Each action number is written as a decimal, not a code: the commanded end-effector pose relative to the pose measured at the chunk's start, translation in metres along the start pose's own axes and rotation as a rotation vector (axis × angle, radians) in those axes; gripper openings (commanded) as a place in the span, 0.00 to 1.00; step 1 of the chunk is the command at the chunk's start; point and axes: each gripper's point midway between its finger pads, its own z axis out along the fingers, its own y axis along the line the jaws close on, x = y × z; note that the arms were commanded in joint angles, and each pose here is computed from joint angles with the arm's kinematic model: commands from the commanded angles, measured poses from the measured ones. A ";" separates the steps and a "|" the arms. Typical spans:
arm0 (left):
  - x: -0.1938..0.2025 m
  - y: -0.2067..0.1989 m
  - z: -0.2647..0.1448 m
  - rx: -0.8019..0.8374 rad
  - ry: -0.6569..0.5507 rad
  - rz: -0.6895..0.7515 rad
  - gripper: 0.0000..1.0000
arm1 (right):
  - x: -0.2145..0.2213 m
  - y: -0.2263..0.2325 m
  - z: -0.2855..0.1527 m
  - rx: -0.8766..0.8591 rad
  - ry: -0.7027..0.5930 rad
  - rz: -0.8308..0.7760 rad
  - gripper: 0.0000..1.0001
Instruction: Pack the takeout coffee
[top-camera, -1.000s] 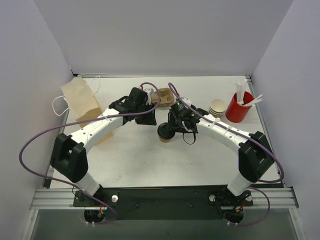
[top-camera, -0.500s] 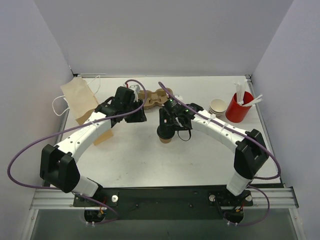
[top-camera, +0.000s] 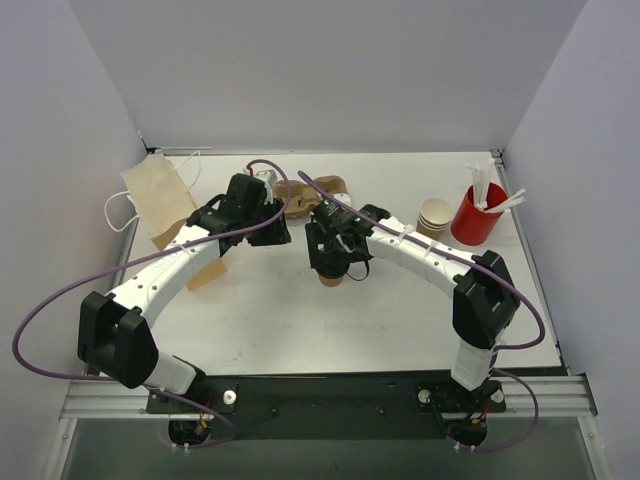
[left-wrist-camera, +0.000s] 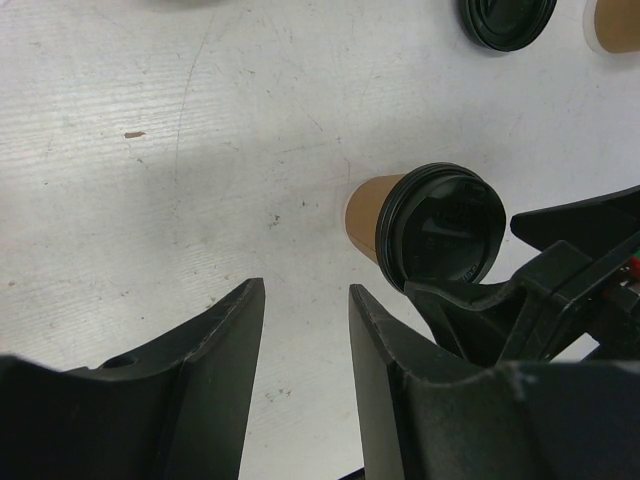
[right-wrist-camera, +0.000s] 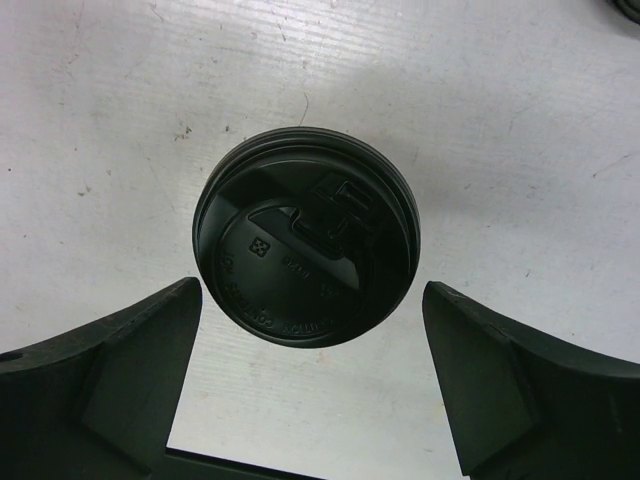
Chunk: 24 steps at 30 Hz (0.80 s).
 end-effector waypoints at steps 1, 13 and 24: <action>-0.015 -0.007 -0.011 0.038 -0.062 0.001 0.49 | -0.007 -0.006 -0.005 0.062 -0.014 -0.036 0.87; -0.015 -0.006 -0.009 0.035 -0.058 -0.003 0.49 | -0.010 -0.001 0.003 0.065 0.000 -0.068 0.88; -0.013 -0.003 -0.007 0.030 -0.052 -0.004 0.49 | -0.010 -0.005 0.007 0.103 0.000 -0.071 0.79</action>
